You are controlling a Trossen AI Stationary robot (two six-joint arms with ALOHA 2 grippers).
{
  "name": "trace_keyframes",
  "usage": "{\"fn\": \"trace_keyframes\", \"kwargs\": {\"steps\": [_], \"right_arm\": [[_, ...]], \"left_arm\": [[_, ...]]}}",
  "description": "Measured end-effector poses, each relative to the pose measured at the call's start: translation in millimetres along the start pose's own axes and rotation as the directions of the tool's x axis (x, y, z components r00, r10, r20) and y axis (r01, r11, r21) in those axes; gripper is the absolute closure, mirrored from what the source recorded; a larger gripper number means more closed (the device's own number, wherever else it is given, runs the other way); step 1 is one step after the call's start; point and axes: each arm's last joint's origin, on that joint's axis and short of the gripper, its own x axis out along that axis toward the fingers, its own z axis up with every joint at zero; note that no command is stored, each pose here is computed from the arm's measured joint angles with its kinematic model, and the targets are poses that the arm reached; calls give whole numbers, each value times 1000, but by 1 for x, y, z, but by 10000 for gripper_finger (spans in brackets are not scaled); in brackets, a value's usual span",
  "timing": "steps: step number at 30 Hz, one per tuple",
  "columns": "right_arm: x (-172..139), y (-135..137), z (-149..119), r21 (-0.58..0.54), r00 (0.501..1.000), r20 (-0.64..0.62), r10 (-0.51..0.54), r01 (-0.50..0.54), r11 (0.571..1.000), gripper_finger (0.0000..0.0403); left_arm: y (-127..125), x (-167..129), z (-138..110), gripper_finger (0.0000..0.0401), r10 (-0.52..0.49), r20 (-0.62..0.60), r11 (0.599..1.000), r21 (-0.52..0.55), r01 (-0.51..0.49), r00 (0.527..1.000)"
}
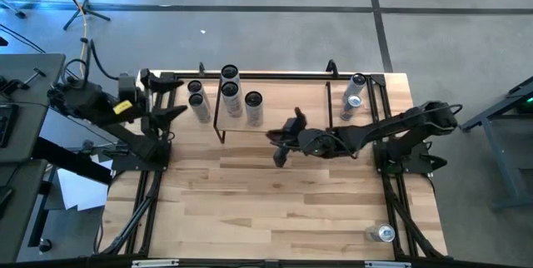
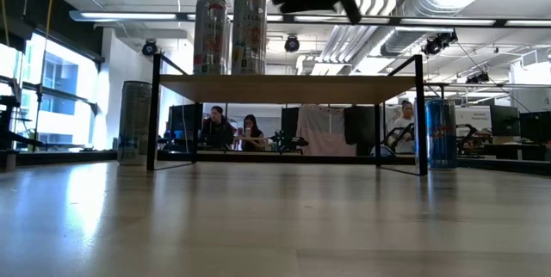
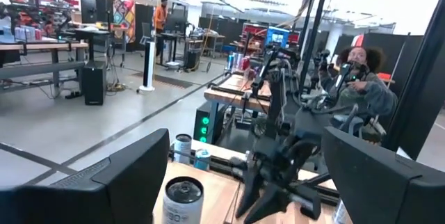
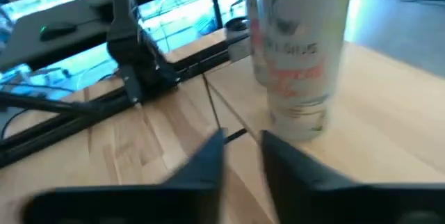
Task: Place canned beverage on shelf
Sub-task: Put the bottom white yellow soda can on the shelf
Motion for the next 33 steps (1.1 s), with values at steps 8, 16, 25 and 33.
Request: {"fn": "trace_keyframes", "kwargs": {"steps": [8,16,25,33], "right_arm": [[40,-3,-14,-51,999,-37,18,-20,998,397],[52,-20,-9,-140,998,-37,-44,38,989,401],[60,-34,-3,-210,998,-66,7,-21,978,402],[65,-47,2,-224,998,-63,-5,-9,974,403]], "left_arm": [[4,-3,1,57,35,6,999,5,-35,999],[3,-1,0,57,101,3,995,-6,-101,995],[3,2,-2,57,168,1,986,-19,-168,986],[2,3,-3,57,187,0,982,-25,-187,982]]}}
